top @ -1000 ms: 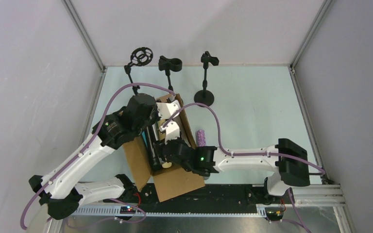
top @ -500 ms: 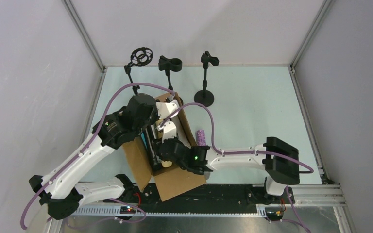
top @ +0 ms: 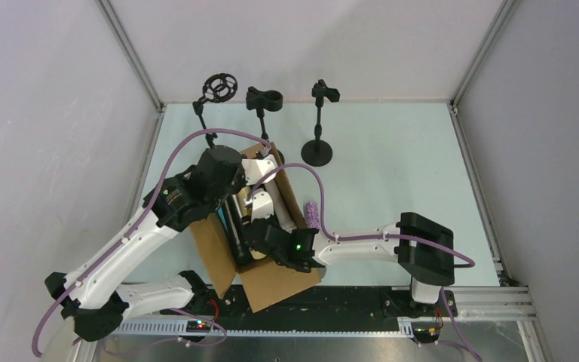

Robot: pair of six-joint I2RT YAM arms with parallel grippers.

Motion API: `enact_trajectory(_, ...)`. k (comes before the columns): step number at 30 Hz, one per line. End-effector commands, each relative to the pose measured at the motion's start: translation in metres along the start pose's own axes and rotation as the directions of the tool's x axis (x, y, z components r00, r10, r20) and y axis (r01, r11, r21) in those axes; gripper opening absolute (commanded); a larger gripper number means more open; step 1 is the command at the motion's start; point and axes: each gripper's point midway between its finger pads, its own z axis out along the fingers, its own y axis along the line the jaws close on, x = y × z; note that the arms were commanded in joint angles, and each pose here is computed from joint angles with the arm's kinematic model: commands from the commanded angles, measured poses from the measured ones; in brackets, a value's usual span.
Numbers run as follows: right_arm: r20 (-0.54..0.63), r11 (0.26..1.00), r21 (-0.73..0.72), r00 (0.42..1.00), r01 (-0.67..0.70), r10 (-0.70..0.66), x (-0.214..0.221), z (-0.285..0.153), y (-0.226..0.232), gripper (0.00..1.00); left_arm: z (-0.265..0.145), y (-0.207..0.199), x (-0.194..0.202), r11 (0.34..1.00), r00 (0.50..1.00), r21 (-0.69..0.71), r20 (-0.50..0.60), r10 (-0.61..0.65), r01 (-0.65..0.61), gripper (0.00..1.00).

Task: Attach the microphones to the stand

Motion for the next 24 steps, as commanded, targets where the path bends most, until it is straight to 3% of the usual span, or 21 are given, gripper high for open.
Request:
enact_trajectory(1, -0.060, 1.000, -0.001, 0.998, 0.001, -0.001, 0.017, 0.005, -0.001, 0.42, -0.016, 0.028, -0.024, 0.994, 0.990, -0.074, 0.128, -0.067, 0.077, 0.00)
enact_trajectory(5, -0.075, 1.000, 0.008, 0.997, 0.002, -0.002, 0.023, 0.006, -0.002, 0.39, -0.017, 0.029, -0.024, 0.994, 0.989, -0.075, 0.129, -0.070, 0.080, 0.00)
enact_trajectory(12, -0.018, 1.000, -0.002, 1.000, 0.001, -0.001, -0.004, -0.009, -0.002, 0.00, -0.016, 0.027, -0.022, 0.995, 0.991, -0.078, 0.121, -0.060, 0.070, 0.00)
enact_trajectory(19, 0.081, 0.999, -0.048, 0.997, 0.001, 0.002, -0.060, -0.078, 0.001, 0.00, -0.015, 0.027, -0.021, 0.994, 0.991, -0.080, 0.115, -0.070, 0.079, 0.00)
enact_trajectory(24, 0.071, 0.996, -0.086, 0.997, -0.007, 0.013, -0.062, -0.121, -0.003, 0.00, -0.016, 0.029, -0.020, 0.993, 0.991, -0.086, 0.110, -0.072, 0.082, 0.00)
